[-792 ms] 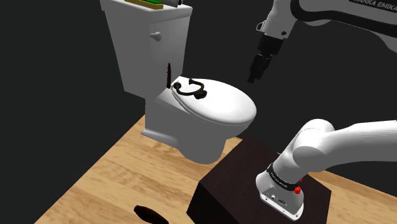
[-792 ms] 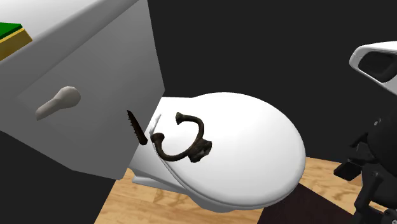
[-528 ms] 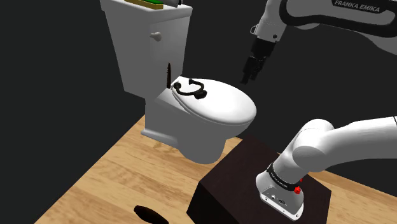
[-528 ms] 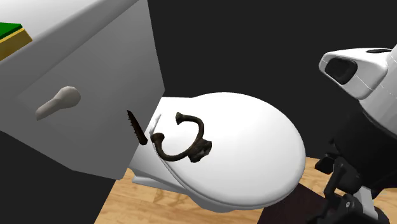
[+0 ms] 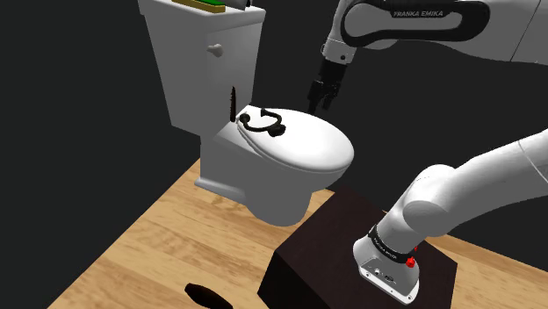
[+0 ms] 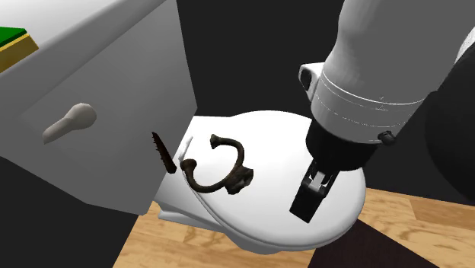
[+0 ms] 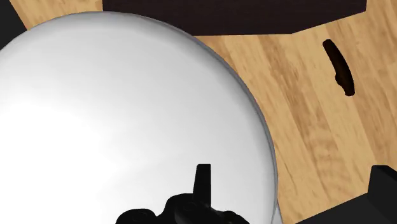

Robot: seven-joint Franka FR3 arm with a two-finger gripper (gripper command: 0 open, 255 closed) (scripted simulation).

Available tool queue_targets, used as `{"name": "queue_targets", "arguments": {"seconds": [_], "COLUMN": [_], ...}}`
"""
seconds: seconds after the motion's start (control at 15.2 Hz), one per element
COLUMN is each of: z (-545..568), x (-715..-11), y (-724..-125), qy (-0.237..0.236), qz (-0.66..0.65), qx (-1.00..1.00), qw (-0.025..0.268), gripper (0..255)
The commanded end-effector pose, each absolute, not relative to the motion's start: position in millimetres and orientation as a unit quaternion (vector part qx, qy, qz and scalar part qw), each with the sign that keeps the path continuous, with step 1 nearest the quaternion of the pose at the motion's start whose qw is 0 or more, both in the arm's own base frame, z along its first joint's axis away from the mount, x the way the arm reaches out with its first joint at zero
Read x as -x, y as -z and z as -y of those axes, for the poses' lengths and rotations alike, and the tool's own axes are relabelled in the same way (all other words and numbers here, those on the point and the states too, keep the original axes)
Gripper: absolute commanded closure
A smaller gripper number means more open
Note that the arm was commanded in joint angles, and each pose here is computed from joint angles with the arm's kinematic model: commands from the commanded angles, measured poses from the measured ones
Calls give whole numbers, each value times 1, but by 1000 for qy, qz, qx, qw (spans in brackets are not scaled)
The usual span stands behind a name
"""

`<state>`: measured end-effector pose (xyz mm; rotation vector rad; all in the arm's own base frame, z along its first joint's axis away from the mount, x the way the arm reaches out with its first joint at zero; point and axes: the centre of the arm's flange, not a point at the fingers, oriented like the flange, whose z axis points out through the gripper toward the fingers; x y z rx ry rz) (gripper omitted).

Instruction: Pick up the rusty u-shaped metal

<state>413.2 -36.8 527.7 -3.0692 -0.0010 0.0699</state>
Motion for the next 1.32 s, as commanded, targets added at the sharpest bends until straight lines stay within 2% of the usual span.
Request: {"name": "queue_targets", "arguments": {"seconds": [0.0,1.25], "z": [46,134], "x": [-435,-633], "y": [-515,-396], "qy": [-22,-22], "qz": [-8,-88], "qx": [999,996], "qw": [33,12], "gripper": [0,0]}}
